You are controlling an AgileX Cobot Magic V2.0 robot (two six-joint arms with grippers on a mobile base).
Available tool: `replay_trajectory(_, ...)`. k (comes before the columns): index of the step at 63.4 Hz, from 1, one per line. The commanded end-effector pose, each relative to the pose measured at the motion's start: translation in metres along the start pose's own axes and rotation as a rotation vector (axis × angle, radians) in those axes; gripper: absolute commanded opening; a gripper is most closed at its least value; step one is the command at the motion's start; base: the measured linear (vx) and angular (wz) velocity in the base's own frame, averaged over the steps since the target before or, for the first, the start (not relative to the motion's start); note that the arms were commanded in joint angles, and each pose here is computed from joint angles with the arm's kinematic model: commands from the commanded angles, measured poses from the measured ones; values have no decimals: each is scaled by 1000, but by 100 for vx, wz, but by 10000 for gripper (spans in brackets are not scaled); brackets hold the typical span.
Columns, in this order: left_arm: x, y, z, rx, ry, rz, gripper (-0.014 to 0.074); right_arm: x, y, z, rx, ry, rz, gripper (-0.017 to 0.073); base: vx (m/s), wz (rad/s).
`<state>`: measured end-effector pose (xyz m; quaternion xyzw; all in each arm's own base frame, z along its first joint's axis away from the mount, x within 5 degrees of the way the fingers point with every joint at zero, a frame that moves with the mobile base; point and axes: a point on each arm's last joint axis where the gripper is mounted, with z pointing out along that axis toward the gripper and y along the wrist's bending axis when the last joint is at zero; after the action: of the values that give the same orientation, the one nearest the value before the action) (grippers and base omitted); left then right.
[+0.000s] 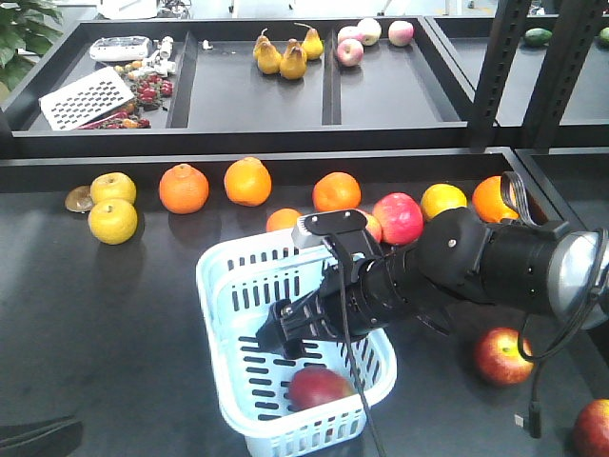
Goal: Pick three apples into basket with both arms
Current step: 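Move the apple over the basket and release it with the right gripper, then reach the right gripper to a second red apple and grasp it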
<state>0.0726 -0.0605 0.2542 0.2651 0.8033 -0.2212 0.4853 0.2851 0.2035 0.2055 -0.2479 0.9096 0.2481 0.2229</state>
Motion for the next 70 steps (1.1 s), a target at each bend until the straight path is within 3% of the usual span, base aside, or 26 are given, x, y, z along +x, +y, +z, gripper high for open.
replay_trajectory(1,-12,1,-3,-17,-70,-29,-8,-16,7,-16,0,-98,-12,634,0,0)
replay_trajectory(17,-12,1,-3,-17,-70,-29,-8,-14,6,-20,-25,-65,9,370,0,0)
replay_trajectory(31,-12,1,-3,-16,-69,-29,-8,-12,-18,-68,41,-51,50,-15,0,0)
replay_trajectory(41,-12,1,-3,-16,-69,-29,-8,-7,-40,-117,167,-78,84,-8,0,0)
replay_trajectory(45,-12,1,-3,-16,-69,-29,-8,-2,-53,-134,253,-78,88,-8,0,0)
replay_trajectory(57,-12,1,-3,-17,-70,-29,-8,9,-101,-165,470,-105,234,4,0,0)
replay_trajectory(65,-12,1,-3,-17,-70,-29,-8,13,-132,-168,528,-110,274,62,0,0)
replay_trajectory(70,-12,1,-3,-17,-70,-29,-8,13,-148,-164,535,-78,285,150,0,0)
